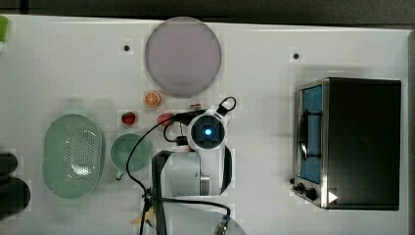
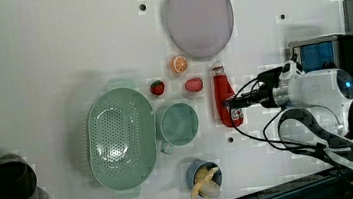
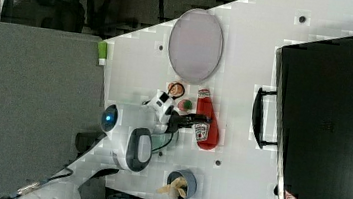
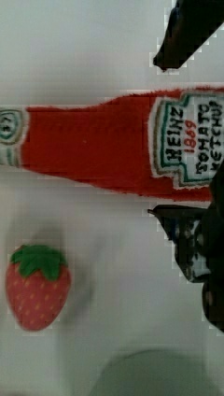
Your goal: Pick Ketchup from the table and place it in strainer.
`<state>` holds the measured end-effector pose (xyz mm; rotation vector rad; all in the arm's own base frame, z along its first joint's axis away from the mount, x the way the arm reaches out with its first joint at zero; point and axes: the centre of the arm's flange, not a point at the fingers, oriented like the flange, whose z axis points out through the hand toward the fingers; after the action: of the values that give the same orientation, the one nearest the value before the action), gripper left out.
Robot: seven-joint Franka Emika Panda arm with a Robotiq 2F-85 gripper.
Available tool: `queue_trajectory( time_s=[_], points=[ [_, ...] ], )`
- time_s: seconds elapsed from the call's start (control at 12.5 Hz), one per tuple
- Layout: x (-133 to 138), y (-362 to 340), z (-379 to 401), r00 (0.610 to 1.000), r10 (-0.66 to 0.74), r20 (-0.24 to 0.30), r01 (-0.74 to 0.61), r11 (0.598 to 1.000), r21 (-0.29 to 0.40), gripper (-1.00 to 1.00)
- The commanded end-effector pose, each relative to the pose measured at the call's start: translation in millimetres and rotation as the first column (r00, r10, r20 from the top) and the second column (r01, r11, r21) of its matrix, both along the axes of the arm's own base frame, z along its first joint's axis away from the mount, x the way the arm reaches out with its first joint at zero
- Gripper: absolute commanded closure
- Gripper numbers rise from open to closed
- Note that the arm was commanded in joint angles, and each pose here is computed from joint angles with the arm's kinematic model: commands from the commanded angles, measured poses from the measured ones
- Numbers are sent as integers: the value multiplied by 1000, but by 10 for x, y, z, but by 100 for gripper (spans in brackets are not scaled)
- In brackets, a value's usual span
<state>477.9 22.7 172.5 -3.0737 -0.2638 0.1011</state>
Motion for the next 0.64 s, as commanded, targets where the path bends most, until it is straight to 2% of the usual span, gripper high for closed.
queue_trajectory(
  time_s=[0.08, 0.16, 0.4, 0.64],
  points=[
    [-16, -11, -169, 999, 32, 27, -32, 999, 5, -100],
    [-29, -13, -211, 999, 31, 26, -31, 1000, 6, -92],
    [-10, 15, -174, 999, 35, 35, -36, 999, 6, -21],
    [41, 11, -40, 998, 35, 55, -35, 999, 2, -20]
  ],
)
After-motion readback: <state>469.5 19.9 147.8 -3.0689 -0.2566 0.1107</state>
